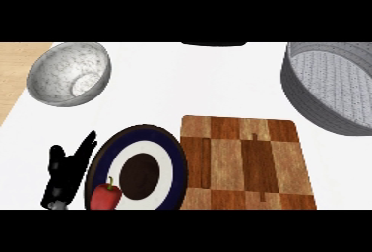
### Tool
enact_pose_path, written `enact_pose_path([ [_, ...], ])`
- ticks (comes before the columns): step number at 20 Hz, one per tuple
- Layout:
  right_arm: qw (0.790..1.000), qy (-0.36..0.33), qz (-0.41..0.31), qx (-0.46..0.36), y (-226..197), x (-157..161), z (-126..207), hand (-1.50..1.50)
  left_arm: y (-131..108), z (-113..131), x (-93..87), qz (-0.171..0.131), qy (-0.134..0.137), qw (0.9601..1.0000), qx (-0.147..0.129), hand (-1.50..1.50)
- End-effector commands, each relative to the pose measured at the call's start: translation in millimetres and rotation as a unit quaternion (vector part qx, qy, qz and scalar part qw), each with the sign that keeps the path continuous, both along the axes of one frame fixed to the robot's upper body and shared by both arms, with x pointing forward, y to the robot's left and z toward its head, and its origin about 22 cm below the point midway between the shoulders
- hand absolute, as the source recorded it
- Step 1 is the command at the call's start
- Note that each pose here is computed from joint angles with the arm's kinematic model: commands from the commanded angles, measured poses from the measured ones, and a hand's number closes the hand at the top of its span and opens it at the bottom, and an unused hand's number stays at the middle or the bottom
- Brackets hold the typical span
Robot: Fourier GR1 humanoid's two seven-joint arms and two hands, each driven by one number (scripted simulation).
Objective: Pick the pear from the cutting board and place it in the basket
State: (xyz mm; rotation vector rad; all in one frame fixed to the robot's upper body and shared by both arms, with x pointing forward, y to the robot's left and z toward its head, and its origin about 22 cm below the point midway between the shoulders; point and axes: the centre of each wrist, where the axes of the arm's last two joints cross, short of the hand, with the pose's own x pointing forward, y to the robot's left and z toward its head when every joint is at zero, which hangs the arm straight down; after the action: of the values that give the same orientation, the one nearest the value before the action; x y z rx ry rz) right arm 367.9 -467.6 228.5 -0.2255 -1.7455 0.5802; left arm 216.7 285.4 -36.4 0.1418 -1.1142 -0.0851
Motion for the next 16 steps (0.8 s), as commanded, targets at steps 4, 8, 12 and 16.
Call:
enact_pose_path([
  [4,1.0,0.012,0.006,0.016,1,14,-42,1.5,6,-10,2.3,0.009,0.044,0.9988,-0.018,0.0],
  [8,0.992,-0.004,-0.106,-0.072,-15,4,-45,1.5,2,-15,-12.0,-0.006,0.04,0.9992,-0.008,0.0],
  [12,0.991,-0.02,-0.066,-0.119,-22,3,-32,1.5,11,-6,-3.9,-0.003,0.037,0.9993,-0.005,0.0],
  [16,0.989,-0.059,-0.063,-0.123,-27,0,-46,-1.5,-1,-21,-8.6,-0.002,0.042,0.999,-0.014,0.0],
])
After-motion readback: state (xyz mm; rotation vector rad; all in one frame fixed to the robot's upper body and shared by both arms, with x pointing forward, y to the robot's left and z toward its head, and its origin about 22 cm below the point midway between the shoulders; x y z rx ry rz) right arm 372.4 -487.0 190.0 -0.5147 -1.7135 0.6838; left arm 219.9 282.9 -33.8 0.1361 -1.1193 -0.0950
